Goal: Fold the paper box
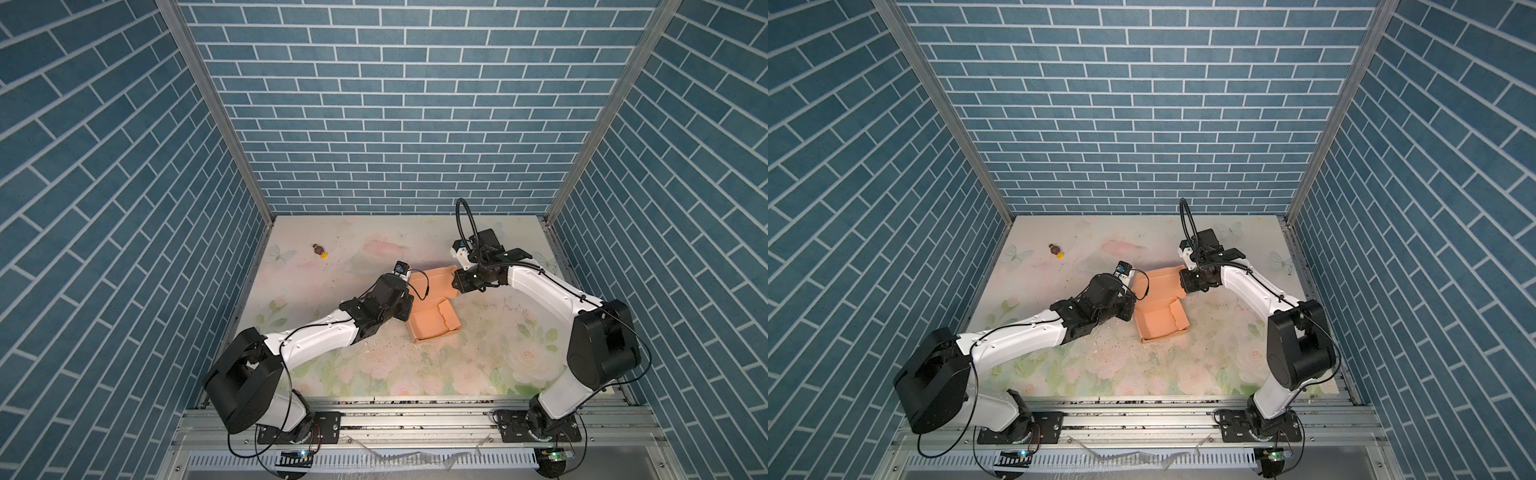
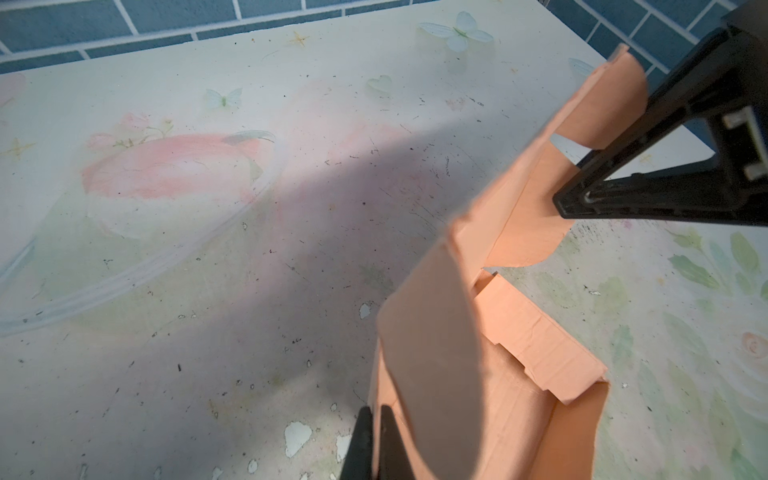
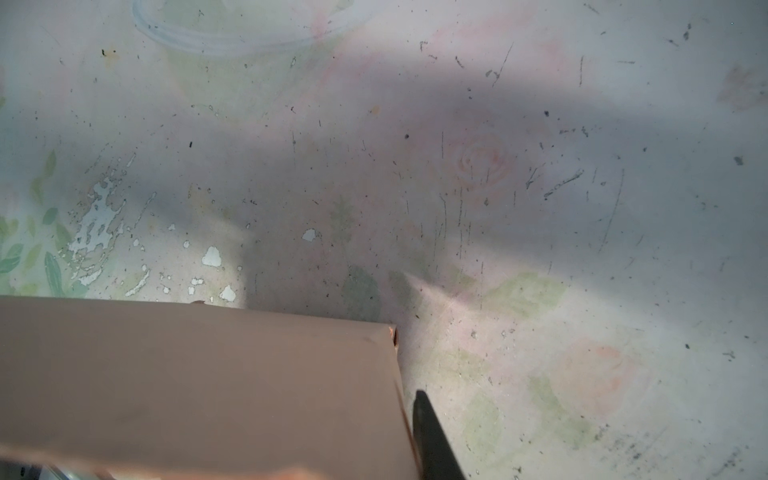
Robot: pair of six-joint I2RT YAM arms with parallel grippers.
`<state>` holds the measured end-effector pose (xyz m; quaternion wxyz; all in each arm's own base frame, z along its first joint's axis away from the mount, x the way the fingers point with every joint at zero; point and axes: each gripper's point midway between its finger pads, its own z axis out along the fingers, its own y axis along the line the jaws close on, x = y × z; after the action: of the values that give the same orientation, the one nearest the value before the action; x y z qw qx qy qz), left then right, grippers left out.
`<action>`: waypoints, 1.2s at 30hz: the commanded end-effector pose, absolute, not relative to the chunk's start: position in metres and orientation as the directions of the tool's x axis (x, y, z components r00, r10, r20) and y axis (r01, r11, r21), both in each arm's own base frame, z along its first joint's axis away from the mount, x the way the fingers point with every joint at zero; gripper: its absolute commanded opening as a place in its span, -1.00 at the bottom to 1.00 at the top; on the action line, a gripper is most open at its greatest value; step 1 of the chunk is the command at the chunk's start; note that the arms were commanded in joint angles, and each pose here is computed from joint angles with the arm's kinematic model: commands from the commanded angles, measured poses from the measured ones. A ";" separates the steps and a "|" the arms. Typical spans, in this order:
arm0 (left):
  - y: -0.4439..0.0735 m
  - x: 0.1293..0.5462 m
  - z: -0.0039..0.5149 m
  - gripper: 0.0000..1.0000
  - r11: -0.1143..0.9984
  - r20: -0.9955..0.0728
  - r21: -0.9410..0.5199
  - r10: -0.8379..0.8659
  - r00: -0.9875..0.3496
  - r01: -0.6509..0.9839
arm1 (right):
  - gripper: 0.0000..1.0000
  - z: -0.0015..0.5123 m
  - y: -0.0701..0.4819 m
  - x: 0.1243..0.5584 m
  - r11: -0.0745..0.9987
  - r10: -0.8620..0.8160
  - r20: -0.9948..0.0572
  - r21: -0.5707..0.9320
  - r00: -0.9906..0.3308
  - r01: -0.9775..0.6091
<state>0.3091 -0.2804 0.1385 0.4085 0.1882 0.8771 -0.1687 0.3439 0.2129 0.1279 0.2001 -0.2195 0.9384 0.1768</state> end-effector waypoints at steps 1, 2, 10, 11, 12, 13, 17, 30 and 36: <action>-0.280 0.308 0.142 -0.99 0.871 -0.790 -0.136 0.192 -0.582 0.473 | -0.72 0.135 0.213 0.342 0.833 -0.338 -0.478 0.249 -0.811 -0.494; -0.280 0.308 0.142 -0.99 0.871 -0.791 -0.137 0.191 -0.581 0.473 | -0.71 0.135 0.212 0.343 0.834 -0.338 -0.479 0.246 -0.810 -0.493; -0.282 0.307 0.145 -0.99 0.865 -0.793 -0.144 0.190 -0.579 0.481 | -0.63 0.131 0.209 0.349 0.846 -0.345 -0.481 0.213 -0.806 -0.489; -0.281 0.307 0.145 -0.99 0.865 -0.792 -0.142 0.193 -0.579 0.482 | -0.63 0.131 0.209 0.351 0.847 -0.346 -0.482 0.207 -0.805 -0.489; -0.282 0.306 0.146 -0.99 0.863 -0.794 -0.143 0.192 -0.577 0.484 | -0.63 0.131 0.209 0.352 0.848 -0.346 -0.487 0.203 -0.802 -0.490; -0.281 0.306 0.145 -0.99 0.864 -0.792 -0.142 0.193 -0.579 0.483 | -0.63 0.131 0.209 0.353 0.847 -0.348 -0.487 0.203 -0.801 -0.491; -0.282 0.306 0.146 -0.99 0.862 -0.793 -0.141 0.196 -0.577 0.487 | -0.65 0.129 0.211 0.356 0.846 -0.348 -0.488 0.204 -0.800 -0.493; -0.280 0.305 0.144 -0.95 0.865 -0.789 -0.139 0.197 -0.581 0.482 | -0.88 0.131 0.214 0.361 0.845 -0.338 -0.510 0.205 -0.791 -0.493; -0.277 0.305 0.148 -0.67 0.872 -0.791 -0.141 0.185 -0.583 0.469 | -0.98 0.140 0.211 0.357 0.846 -0.320 -0.550 0.201 -0.771 -0.495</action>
<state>0.3078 -0.2823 0.1428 0.4122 0.1904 0.8738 -0.1739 0.3564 0.2171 0.1291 0.2339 -0.2224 0.9300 0.1760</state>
